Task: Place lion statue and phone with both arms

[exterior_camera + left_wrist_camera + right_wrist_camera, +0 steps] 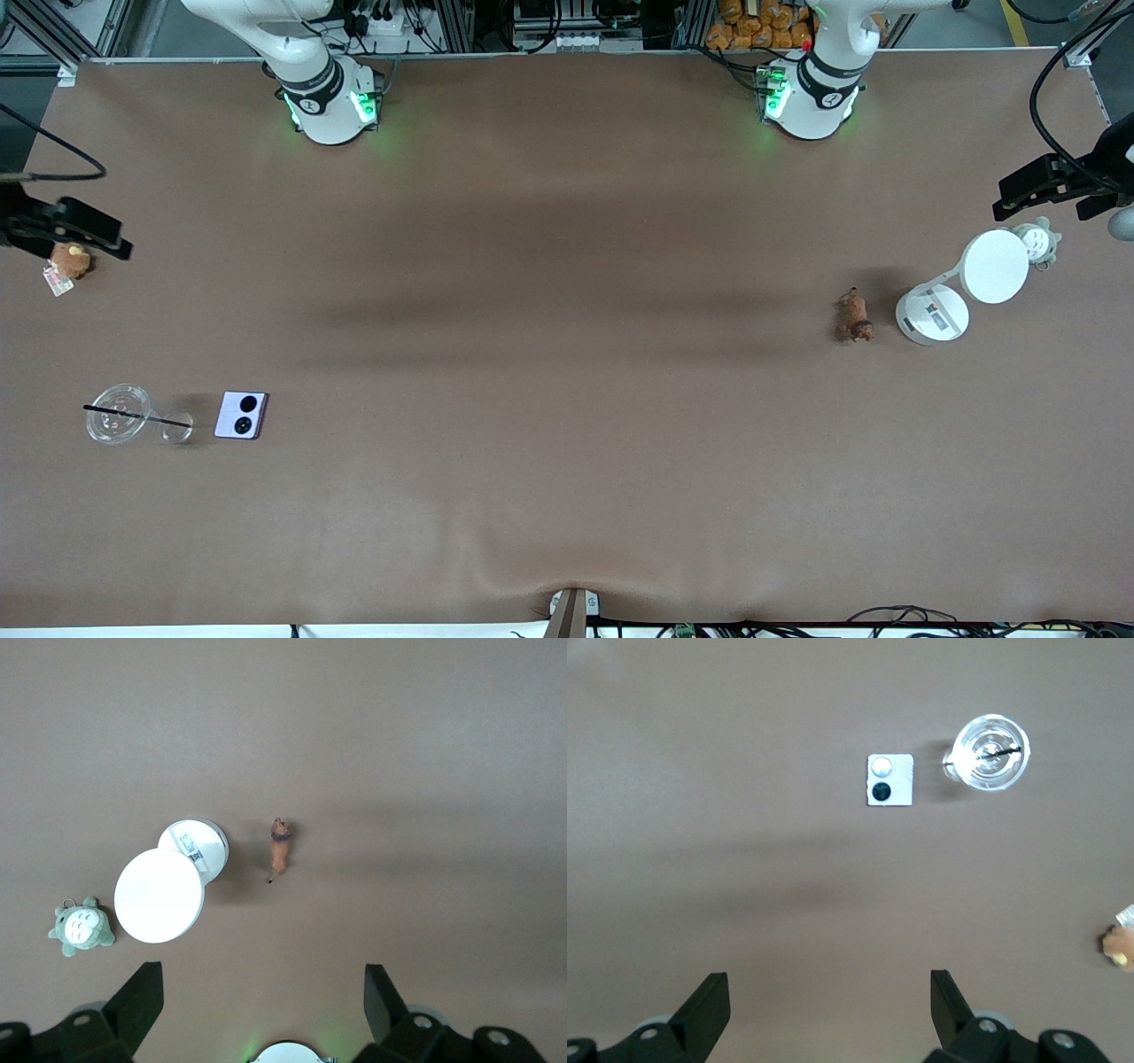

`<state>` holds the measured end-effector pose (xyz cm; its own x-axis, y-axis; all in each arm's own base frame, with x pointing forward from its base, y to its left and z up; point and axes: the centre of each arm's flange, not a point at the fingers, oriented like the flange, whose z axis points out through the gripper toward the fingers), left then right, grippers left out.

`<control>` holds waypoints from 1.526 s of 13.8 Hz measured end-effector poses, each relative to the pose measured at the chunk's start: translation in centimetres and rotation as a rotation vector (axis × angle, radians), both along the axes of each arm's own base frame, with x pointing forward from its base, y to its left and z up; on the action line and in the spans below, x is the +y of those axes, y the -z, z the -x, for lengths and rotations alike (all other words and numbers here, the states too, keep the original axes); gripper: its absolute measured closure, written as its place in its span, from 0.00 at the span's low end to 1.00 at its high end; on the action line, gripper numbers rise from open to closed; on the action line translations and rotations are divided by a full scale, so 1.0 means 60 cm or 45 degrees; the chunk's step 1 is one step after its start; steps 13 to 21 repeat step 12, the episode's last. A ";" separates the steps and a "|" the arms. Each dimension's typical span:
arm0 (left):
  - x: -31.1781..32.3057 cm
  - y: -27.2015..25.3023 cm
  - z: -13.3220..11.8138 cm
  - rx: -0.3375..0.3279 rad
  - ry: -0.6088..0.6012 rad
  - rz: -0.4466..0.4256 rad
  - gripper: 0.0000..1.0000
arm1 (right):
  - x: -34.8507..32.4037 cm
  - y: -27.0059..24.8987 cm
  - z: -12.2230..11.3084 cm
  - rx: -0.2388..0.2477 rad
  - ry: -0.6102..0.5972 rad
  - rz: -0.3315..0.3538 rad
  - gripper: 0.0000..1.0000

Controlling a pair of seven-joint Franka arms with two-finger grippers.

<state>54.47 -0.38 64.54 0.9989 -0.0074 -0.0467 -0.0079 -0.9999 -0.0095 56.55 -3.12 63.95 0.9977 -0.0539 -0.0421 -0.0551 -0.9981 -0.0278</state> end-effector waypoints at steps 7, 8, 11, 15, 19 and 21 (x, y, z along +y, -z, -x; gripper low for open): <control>-0.002 0.000 0.000 0.000 0.003 0.000 0.00 | -0.014 -0.040 0.020 -0.021 0.014 0.046 0.00; -0.004 0.000 0.000 0.000 0.005 0.000 0.00 | -0.014 -0.039 0.020 -0.019 0.014 0.047 0.00; -0.006 0.000 0.000 0.000 0.008 0.000 0.00 | -0.014 -0.037 0.020 -0.013 0.014 0.046 0.00; -0.006 0.000 0.000 0.000 0.008 0.000 0.00 | -0.014 -0.036 0.020 -0.012 0.014 0.046 0.00; -0.006 0.000 0.000 0.000 0.008 0.000 0.00 | -0.014 -0.036 0.020 -0.012 0.014 0.046 0.00; -0.006 0.000 0.000 0.000 0.008 0.000 0.00 | -0.014 -0.036 0.020 -0.012 0.014 0.046 0.00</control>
